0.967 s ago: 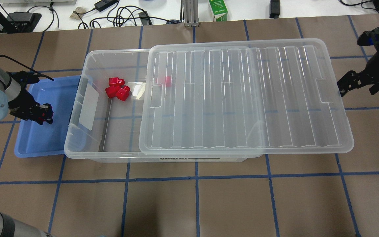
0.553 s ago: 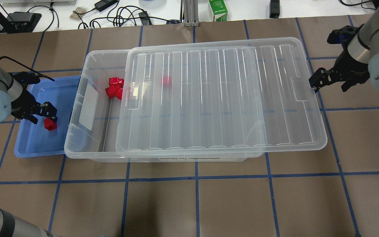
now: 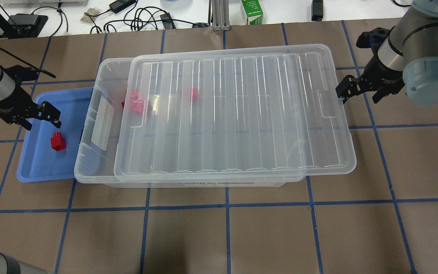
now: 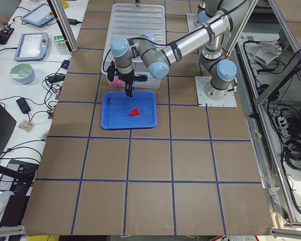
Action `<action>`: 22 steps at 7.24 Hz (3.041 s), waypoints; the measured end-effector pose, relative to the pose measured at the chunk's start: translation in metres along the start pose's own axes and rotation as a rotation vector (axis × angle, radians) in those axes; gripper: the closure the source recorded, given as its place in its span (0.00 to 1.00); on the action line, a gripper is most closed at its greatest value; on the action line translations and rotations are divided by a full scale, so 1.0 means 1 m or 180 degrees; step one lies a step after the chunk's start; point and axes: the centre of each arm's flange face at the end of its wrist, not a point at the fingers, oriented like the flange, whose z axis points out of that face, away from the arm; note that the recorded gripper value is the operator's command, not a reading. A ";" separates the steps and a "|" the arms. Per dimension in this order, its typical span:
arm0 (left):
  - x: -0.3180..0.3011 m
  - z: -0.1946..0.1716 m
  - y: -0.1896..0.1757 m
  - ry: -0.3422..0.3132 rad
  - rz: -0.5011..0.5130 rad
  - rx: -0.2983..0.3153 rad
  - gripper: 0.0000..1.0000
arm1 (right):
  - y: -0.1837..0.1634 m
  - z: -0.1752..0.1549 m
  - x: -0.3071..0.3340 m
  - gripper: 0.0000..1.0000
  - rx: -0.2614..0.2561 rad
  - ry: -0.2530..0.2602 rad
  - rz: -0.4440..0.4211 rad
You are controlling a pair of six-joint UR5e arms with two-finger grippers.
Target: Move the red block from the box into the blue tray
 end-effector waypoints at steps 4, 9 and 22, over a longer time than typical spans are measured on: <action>0.193 -0.100 0.057 -0.0125 -0.0019 0.0389 0.00 | -0.006 0.004 -0.031 0.00 0.0113 0.0016 0.0065; 0.223 -0.119 0.086 -0.0107 0.0053 0.0444 0.00 | -0.007 -0.115 -0.066 0.00 0.0095 0.0090 0.0046; 0.222 -0.117 0.081 -0.0090 0.0028 0.0450 0.00 | 0.029 -0.190 -0.136 0.00 0.0098 0.0186 0.0343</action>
